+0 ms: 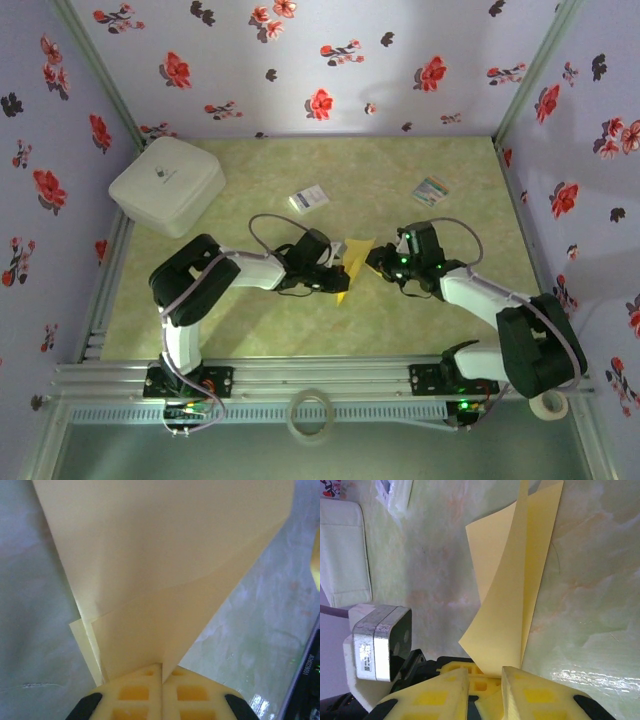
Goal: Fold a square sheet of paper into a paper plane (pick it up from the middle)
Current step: Fold the wing for the fifth time at the center of the table.
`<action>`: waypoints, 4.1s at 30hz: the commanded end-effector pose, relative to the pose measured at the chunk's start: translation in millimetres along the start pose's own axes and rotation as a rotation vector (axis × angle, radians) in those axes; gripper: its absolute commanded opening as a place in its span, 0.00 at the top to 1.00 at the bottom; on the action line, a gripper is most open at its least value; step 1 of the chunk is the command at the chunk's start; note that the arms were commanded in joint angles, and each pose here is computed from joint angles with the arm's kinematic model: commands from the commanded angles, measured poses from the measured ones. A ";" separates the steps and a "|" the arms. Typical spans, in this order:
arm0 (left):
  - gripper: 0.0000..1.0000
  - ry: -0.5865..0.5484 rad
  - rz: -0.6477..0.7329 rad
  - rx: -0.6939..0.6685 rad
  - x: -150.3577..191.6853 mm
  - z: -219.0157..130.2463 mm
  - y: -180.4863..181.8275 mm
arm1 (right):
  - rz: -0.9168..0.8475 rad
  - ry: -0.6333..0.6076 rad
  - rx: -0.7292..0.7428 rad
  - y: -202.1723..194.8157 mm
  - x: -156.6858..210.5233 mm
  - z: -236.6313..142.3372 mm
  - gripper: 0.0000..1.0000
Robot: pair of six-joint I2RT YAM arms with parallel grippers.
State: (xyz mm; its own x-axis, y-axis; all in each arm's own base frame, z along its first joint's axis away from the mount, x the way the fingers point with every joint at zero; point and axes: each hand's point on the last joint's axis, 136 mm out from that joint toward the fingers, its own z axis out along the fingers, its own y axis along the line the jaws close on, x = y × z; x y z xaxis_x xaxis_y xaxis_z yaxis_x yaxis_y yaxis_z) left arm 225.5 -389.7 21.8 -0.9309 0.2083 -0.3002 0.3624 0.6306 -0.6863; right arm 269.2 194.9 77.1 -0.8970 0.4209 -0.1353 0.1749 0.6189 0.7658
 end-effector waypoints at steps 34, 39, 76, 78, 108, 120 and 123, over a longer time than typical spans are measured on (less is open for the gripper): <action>1.00 0.034 -0.226 0.173 5.0 6.9 6.6 | -0.070 0.135 -0.034 4.9 1.2 52.1 0.89; 1.00 0.024 -0.241 0.189 3.9 5.6 5.8 | -0.071 0.133 -0.038 2.9 -2.4 50.9 0.89; 1.00 0.010 -0.381 0.195 3.6 3.8 19.3 | -0.065 0.203 -0.076 1.6 -3.1 60.3 0.90; 1.00 0.010 -0.385 0.193 3.4 3.6 20.0 | -0.065 0.206 -0.075 1.7 -3.3 60.7 0.90; 1.00 0.027 -0.410 0.141 9.2 5.6 31.1 | -0.034 0.238 -0.011 -23.3 1.7 75.8 0.89; 0.90 0.025 -0.383 0.148 8.9 -3.3 23.2 | -0.026 0.247 0.021 -30.4 3.8 76.4 0.90; 0.90 0.039 -0.372 0.145 12.4 -6.5 18.7 | -0.025 0.248 0.027 -31.3 4.1 76.5 0.90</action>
State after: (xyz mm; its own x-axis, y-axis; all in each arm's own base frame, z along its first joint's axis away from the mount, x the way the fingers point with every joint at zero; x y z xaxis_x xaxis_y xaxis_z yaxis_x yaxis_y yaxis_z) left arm 231.8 -387.2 25.7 -0.9994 0.0144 -0.0327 0.0355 0.4844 -0.8741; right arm 293.1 234.9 19.1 -0.9736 0.2284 -0.0056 0.1373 0.6047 0.7846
